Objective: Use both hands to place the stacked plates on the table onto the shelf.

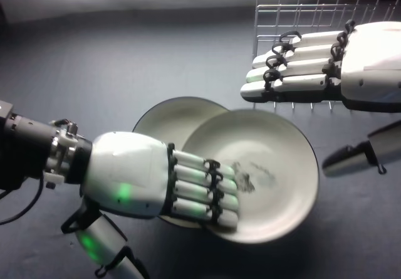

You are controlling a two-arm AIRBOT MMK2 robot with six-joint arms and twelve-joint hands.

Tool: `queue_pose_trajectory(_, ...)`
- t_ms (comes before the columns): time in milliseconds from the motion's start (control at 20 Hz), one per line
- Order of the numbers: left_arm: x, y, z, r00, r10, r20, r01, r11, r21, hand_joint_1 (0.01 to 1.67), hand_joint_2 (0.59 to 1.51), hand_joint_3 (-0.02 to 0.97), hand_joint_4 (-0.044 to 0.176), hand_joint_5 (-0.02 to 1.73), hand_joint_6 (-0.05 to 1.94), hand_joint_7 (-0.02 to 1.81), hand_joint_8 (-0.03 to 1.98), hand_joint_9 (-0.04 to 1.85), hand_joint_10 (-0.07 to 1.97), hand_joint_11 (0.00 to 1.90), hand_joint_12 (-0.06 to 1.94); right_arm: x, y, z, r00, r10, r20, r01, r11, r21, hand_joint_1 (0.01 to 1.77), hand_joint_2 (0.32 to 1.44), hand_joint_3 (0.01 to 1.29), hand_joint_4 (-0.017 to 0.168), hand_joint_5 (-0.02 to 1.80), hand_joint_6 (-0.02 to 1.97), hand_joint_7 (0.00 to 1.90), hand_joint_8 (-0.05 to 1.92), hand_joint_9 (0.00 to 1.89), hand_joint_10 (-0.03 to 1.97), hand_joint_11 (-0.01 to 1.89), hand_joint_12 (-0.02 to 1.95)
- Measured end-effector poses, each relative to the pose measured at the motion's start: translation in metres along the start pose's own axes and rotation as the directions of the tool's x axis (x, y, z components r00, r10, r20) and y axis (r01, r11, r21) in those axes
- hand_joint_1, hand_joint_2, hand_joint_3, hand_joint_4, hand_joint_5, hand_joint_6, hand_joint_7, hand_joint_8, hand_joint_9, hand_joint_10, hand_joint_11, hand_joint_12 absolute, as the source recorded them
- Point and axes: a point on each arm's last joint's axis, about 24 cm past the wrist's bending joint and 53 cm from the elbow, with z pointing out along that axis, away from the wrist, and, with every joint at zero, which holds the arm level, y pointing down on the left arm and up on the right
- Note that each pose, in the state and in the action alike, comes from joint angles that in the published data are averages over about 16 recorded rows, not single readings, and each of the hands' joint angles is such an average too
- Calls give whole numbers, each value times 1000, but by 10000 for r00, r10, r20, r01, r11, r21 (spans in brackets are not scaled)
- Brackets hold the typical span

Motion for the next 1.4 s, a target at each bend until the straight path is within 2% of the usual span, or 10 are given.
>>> queue_pose_trajectory(300, -4, 2, -2, 9999, -117, 93, 117, 9999, 40, 14, 1086, 7, -3, 25, -6, 6, -8, -2, -11, 10, -29, 2, 5, 1, 10000, -16, -35, 15, 9999, -127, 773, 947, 13, -2, 43, 22, 39, 14, 36, 15, 21, 394)
queue_pose_trajectory(500, -8, 10, -9, 9996, -227, 171, 230, 9996, -157, 14, 1087, 6, -1, 28, -5, 7, -7, 3, -10, 11, -21, 2, 6, 1, 10000, -25, -46, 25, 9999, -166, 901, 862, 13, -2, 25, 21, 24, 14, 28, 15, 21, 388)
queue_pose_trajectory(900, -5, 21, -32, 9998, -188, -31, 186, 9980, -606, 14, 1087, 6, -2, 26, -12, 10, -9, 12, -9, 12, 3, 2, 7, 1, 10000, -49, -51, 47, 9997, -219, 958, 813, 13, -2, 18, 22, 17, 14, 25, 15, 21, 322)
queue_pose_trajectory(1400, -9, 33, -62, 9982, 382, -454, -420, 9954, -862, 14, 1084, 7, 0, 33, -1, 24, 2, 17, 3, 17, 15, 2, 8, 0, 10000, -71, -49, 70, 9997, -250, 1004, 740, 14, -2, 15, 21, 12, 15, 17, 15, 21, 214)
